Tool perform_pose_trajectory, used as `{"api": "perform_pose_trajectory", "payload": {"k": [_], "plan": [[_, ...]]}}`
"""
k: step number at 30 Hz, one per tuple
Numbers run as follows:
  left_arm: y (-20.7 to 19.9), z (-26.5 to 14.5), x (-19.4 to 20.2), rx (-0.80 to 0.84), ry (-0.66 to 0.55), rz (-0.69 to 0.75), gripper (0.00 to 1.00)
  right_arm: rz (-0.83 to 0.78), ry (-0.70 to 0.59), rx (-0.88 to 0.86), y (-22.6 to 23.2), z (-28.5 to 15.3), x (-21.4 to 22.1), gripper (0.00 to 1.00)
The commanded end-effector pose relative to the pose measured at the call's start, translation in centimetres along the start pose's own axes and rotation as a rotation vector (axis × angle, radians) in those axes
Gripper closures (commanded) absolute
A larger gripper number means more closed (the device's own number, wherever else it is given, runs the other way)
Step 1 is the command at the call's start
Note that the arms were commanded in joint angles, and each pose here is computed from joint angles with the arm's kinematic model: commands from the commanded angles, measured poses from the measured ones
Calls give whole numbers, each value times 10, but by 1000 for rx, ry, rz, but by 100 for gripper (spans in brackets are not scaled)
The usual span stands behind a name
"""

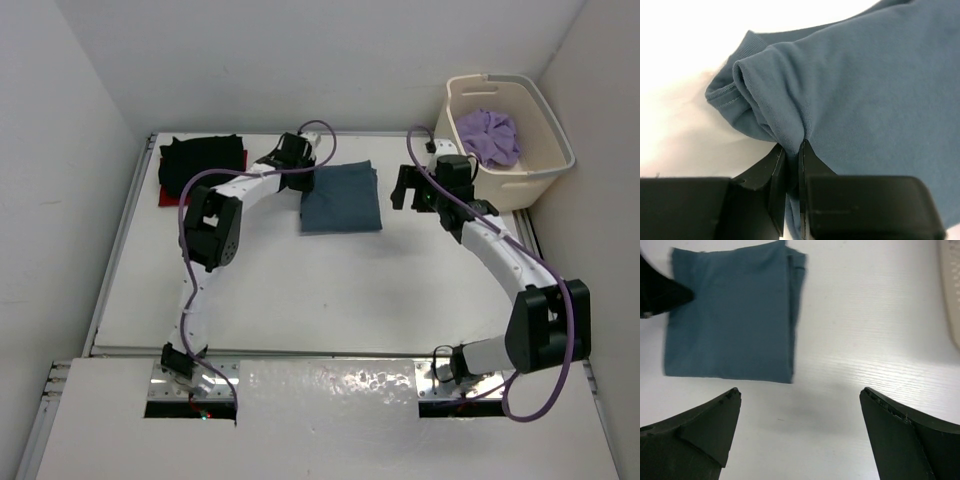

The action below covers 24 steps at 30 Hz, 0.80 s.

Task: Fold and stack the t-shirts
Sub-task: Put the neatly folded tshirt into the corner of the board with the left arm

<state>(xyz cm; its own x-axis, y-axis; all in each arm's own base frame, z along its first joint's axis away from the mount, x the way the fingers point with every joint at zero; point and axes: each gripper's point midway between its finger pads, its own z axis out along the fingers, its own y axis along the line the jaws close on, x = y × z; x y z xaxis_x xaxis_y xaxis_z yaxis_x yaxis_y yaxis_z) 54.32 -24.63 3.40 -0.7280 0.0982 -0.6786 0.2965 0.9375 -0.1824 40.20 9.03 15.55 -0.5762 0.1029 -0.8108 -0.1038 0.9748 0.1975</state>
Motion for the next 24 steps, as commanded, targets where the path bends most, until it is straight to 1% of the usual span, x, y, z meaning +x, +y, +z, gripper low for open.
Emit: {"api": "perform_pose_trajectory", "payload": {"k": [1,2,7,11,15,19,24], "plan": [[21,-65,-63,-111,-141,190,100,-39,-79,88,-17,-12,-16,1],[24,-71,-63,-120,-136,210,100,-45,-82,97,-19,-13,-16,1],[52,-109,-86,-172,-145,296,100,-47,-84,120,-23,-13,-16,1],[88,-137,-100,-242,-131,317,100,-50,-88,141,-27,-14,-17,1],[111,-161,-114,-274,-148,324,100,-55,-86,163,-32,-13,-16,1],[130,-178,-128,-290,-170,335,100,-55,-87,174,-33,-12,-17,1],[154,-190,-139,-330,-168,393,100,-53,-85,181,-35,-13,-16,1]]}}
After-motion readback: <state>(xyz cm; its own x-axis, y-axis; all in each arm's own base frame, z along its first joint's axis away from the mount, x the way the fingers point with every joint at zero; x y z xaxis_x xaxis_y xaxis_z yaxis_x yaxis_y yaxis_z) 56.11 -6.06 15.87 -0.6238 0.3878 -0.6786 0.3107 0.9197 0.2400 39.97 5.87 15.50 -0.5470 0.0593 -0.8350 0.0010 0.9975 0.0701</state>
